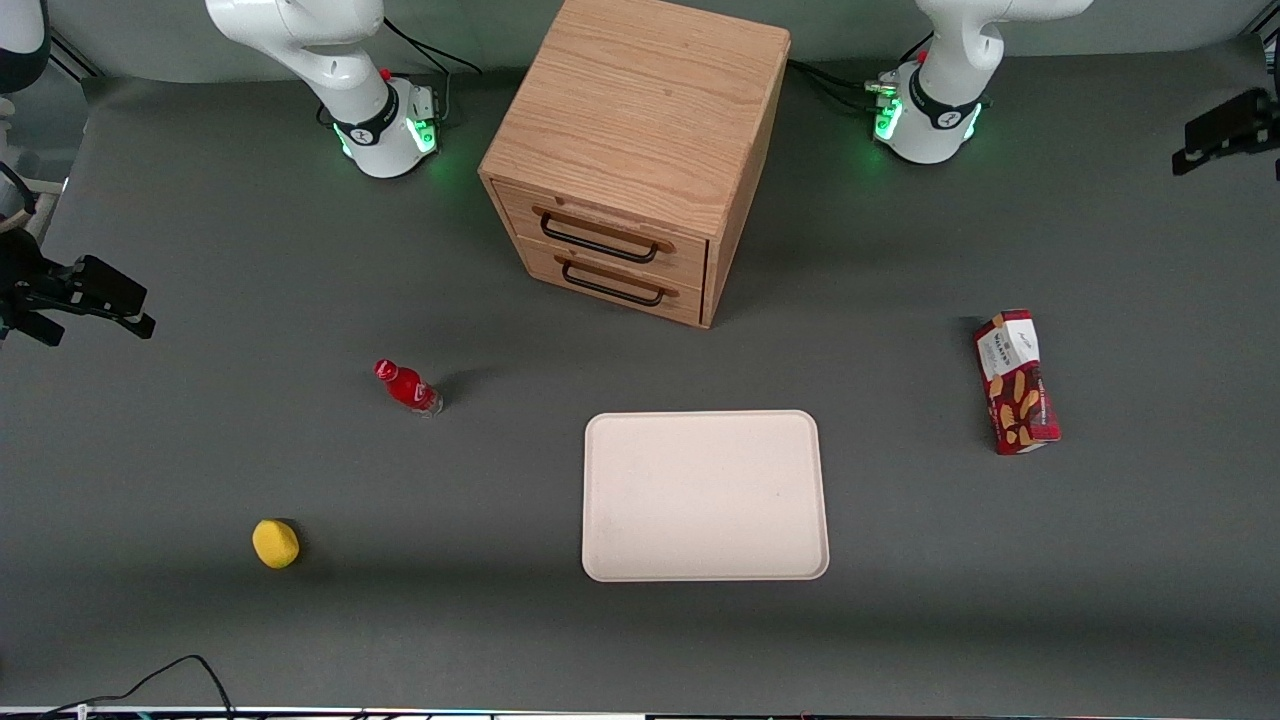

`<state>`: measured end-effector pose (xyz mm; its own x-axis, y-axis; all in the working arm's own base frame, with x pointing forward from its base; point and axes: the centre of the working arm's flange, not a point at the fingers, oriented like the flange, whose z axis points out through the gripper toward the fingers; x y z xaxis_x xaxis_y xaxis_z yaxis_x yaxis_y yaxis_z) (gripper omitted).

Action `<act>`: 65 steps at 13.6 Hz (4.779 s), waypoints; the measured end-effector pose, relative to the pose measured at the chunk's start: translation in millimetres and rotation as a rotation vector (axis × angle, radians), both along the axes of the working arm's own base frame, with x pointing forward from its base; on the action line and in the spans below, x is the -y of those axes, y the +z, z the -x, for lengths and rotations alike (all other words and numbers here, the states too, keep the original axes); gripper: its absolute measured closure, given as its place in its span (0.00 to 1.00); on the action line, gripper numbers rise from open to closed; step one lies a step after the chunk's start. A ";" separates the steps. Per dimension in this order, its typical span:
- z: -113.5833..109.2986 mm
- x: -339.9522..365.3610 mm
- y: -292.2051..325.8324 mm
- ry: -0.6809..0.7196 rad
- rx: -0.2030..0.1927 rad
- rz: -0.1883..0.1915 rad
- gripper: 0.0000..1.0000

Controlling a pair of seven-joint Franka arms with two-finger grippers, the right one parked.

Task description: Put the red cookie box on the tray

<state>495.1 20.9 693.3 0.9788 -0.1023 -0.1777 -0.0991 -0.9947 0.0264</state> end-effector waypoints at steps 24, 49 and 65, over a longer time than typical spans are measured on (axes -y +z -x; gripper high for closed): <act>-55.1 -31.7 -471.1 -0.021 0.108 -0.090 0.68; -189.7 294.1 -447.7 0.154 0.265 0.044 0.92; -101.7 91.8 -124.9 -0.009 -0.007 -0.087 0.00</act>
<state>596.8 -70.9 568.4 0.9764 -0.0954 -0.1936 -0.1086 -0.9923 -0.0589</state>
